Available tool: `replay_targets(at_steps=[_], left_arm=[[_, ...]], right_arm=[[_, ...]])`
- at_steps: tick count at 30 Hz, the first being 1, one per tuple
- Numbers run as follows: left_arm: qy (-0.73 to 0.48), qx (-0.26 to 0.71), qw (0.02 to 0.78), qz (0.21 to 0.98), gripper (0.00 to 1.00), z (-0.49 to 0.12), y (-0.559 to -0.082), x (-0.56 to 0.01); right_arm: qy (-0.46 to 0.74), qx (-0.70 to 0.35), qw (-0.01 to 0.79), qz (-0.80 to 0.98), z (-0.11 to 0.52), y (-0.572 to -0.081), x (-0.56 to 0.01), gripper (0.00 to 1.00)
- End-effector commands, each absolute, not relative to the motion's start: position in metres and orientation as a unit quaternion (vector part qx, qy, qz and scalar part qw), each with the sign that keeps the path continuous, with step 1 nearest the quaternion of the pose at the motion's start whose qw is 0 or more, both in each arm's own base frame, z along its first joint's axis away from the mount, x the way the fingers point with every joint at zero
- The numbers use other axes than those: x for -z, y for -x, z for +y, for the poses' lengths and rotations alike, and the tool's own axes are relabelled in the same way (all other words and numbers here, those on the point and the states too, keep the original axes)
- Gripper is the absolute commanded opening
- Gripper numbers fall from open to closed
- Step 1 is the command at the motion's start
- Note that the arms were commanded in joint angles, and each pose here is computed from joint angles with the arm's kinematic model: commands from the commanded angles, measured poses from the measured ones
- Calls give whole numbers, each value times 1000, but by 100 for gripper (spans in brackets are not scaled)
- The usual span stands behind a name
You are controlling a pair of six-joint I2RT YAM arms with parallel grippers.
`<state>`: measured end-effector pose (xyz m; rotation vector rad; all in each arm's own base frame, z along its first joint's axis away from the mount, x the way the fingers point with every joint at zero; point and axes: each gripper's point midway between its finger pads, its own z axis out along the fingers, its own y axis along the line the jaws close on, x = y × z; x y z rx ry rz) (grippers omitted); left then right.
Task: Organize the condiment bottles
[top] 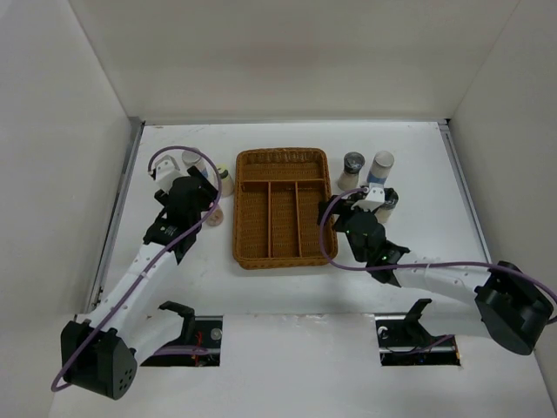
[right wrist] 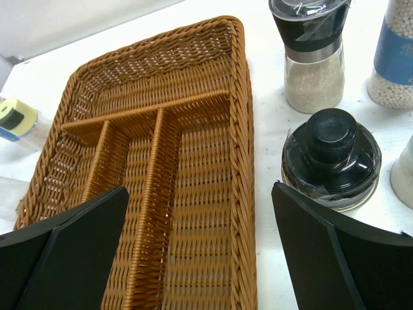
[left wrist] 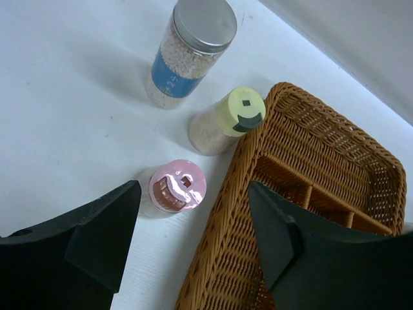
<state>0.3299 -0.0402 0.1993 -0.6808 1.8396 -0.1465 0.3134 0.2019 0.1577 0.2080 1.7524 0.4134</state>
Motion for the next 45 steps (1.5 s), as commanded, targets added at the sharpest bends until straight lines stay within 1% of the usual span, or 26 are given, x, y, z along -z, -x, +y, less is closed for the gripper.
replay_targets(at_steps=[1,4,7,11,13,14,16,17,18,20,21,23,24,27,28,32,34,41,45], left_arm=[[288,93,588,750,69,-44,-341,-227],[295,103,609,729,75,-37,-345,-238],[296,99,627,714,76,-30,-347,-245],[299,45,633,713,76,-12,-358,-247],[304,7,633,712,79,-1,-367,-245],[304,-10,631,714,81,2,-372,-242],[298,-34,625,721,82,7,-383,-239],[291,-43,620,727,83,7,-389,-236],[284,-50,616,733,84,6,-395,-233],[273,-58,608,743,86,1,-405,-226],[268,-60,605,747,86,-1,-410,-223],[263,-70,603,750,86,-1,-417,-223],[261,-74,605,749,87,0,-420,-225],[259,-82,607,747,87,3,-433,-229],[256,-87,604,750,87,5,-438,-227],[241,-97,598,758,87,4,-455,-223],[234,-97,596,762,87,2,-464,-222],[219,-100,580,778,86,-2,-488,-205],[225,-92,571,784,83,-1,-495,-193]], right_arm=[[-92,-205,638,737,214,-321,-183,100],[-87,-202,637,739,215,-322,-180,100],[-75,-214,633,740,223,-320,-180,100],[-62,-224,629,742,229,-318,-176,100],[-49,-234,627,742,233,-315,-177,100],[-40,-242,627,740,236,-314,-179,86],[-34,-254,625,737,239,-311,-181,47],[-34,-256,623,738,239,-310,-180,36],[-33,-257,622,739,240,-310,-180,32],[-31,-254,623,739,240,-310,-180,34],[-32,-254,624,738,240,-311,-181,39],[-30,-254,621,741,242,-311,-177,57],[-28,-255,620,742,243,-311,-176,63],[-15,-262,617,742,249,-308,-177,83],[-13,-261,615,744,250,-309,-175,87],[-5,-264,612,745,256,-307,-175,94],[-3,-265,614,743,257,-307,-175,96],[2,-262,609,749,260,-308,-170,99],[5,-259,609,750,259,-308,-170,100]])
